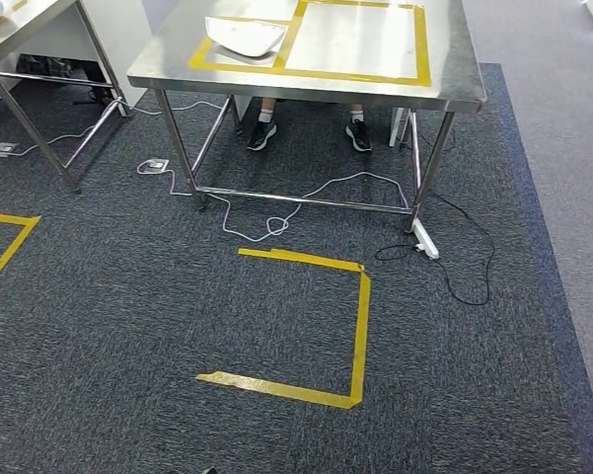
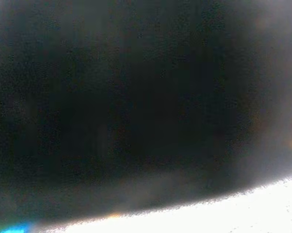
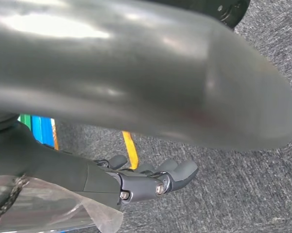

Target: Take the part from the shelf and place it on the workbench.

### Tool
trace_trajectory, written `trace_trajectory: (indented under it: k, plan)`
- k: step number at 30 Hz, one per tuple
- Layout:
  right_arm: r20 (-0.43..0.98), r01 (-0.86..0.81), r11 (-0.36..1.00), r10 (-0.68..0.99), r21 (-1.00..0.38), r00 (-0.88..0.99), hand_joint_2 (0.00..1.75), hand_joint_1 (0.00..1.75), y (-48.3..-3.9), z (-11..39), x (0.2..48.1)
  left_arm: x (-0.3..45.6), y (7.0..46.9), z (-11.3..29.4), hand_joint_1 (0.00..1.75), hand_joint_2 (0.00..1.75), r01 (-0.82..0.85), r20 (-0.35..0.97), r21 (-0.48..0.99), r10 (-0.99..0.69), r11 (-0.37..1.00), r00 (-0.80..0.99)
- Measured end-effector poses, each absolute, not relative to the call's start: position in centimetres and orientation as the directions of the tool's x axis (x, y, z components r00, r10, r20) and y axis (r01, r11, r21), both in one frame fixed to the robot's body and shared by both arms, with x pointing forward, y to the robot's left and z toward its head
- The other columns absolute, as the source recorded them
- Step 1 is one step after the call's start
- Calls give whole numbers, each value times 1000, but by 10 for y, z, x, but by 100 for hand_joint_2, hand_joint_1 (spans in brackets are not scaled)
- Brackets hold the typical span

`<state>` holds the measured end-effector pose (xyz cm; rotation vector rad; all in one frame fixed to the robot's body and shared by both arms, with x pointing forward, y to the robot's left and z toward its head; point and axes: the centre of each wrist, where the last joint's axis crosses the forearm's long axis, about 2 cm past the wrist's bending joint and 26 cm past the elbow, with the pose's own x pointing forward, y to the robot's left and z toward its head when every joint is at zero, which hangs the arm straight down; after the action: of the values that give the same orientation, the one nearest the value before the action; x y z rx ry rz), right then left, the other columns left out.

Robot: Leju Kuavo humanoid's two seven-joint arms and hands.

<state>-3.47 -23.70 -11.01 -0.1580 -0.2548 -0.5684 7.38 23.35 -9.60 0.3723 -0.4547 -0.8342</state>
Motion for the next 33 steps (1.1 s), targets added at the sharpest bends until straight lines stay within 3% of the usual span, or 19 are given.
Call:
trace_trajectory:
  k: [33]
  plan:
    - [280,517,849,-473,-110,835,0,0,-246,-111,-35,67,233,-100,0,0,651,193,443,-775,616,602]
